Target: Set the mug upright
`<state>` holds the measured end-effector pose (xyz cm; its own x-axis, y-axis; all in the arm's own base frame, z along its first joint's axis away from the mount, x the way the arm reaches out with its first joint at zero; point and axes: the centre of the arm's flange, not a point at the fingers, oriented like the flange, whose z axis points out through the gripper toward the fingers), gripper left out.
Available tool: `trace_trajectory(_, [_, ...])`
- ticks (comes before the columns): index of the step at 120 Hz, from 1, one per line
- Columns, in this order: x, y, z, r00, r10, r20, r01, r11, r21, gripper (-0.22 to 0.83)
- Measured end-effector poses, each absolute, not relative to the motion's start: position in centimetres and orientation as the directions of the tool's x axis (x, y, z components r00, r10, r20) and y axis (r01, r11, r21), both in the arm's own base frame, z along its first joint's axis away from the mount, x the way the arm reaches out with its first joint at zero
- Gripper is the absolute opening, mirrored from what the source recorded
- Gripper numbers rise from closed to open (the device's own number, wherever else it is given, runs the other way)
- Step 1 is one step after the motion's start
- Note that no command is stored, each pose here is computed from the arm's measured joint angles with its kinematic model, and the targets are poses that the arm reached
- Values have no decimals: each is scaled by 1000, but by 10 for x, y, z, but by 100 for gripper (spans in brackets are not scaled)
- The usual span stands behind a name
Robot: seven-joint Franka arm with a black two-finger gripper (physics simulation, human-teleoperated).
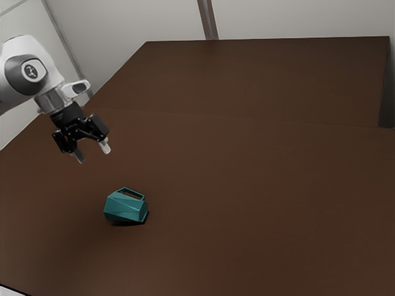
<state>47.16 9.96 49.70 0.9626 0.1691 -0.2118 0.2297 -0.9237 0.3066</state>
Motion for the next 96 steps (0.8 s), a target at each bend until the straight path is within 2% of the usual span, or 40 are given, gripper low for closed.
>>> trace_trajectory(46, [437, 154, 395, 980, 80, -180, 165, -833, 529, 62])
trace_trajectory(96, [439, 173, 317, 999, -17, -29, 8, -713, 702, 62])
